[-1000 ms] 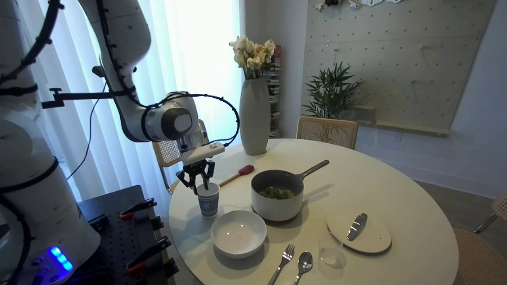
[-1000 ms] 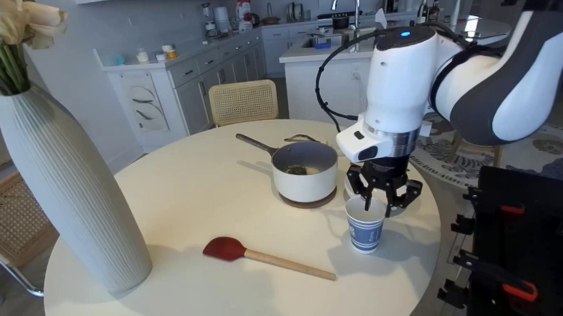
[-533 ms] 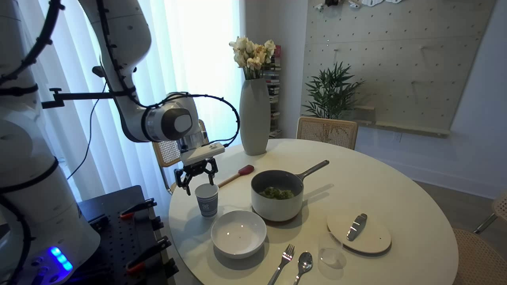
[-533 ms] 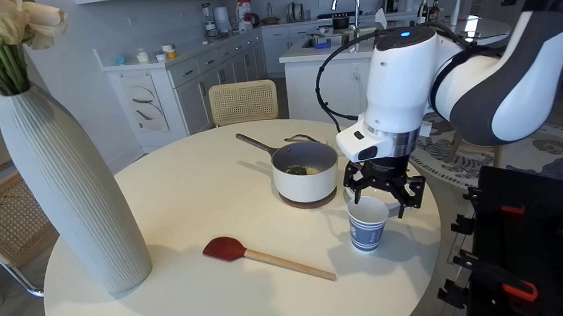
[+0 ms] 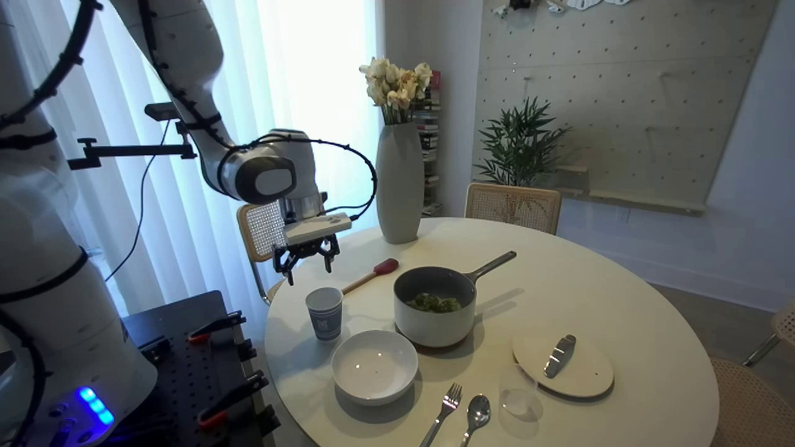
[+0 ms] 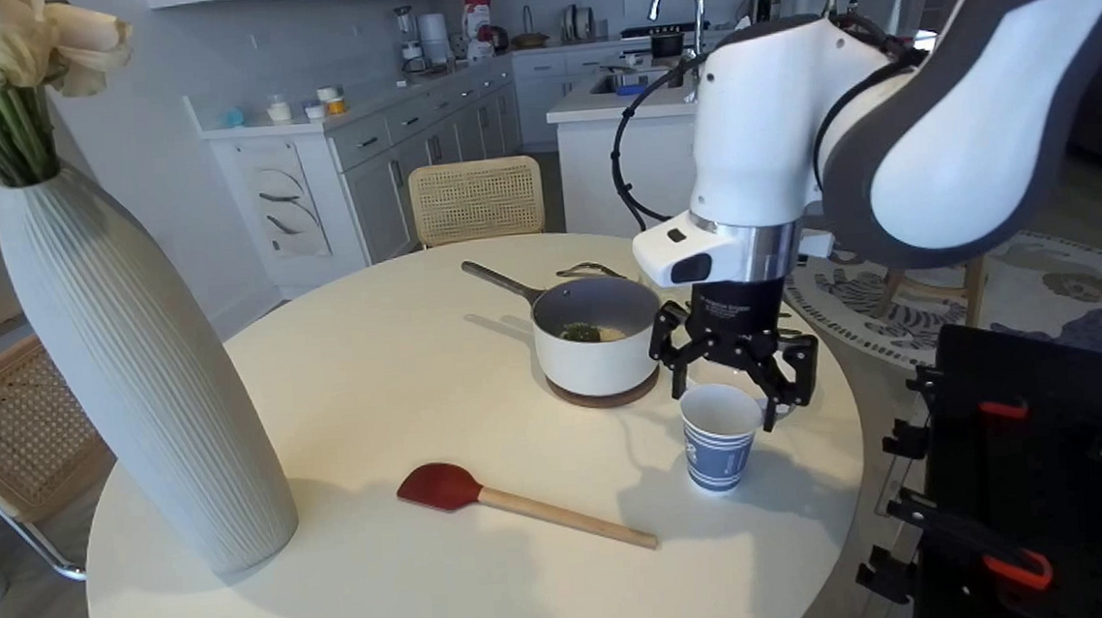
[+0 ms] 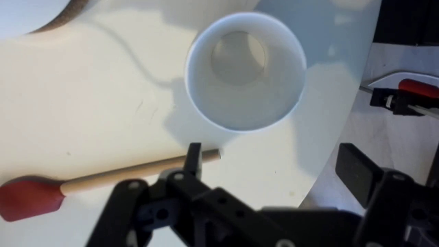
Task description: Place the spoon next to the fork then move the cup to the left
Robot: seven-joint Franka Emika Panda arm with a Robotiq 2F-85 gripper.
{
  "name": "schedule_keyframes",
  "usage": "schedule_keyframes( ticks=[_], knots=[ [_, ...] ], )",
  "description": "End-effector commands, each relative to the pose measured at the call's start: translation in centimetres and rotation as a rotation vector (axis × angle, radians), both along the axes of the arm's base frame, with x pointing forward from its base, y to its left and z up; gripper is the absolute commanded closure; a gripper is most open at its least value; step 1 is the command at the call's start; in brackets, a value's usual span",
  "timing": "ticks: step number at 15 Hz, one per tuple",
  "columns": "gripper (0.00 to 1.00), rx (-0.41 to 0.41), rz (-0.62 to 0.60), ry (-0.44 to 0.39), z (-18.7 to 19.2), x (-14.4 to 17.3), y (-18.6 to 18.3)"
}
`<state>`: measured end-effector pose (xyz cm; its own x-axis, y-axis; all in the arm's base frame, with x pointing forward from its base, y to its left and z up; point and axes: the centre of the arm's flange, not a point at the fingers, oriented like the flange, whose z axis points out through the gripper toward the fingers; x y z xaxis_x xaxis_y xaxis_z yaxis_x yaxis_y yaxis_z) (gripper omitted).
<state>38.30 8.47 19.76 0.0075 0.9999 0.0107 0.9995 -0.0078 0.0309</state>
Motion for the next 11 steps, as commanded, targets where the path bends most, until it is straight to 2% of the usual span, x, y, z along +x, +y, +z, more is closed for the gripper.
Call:
schedule_keyframes(
  ticks=[1,3,4,6,11],
  knots=[
    [0.00,0.037,-0.029,-0.005,6.8,0.7,0.0],
    [0.00,0.045,-0.059,-0.020,8.7,0.4,0.1],
    [0.00,0.045,-0.039,-0.004,5.1,1.2,0.5],
    [0.00,0.045,-0.038,-0.019,6.1,1.2,0.5],
    [0.00,0.043,-0.039,0.012,4.8,0.9,0.4]
  ],
)
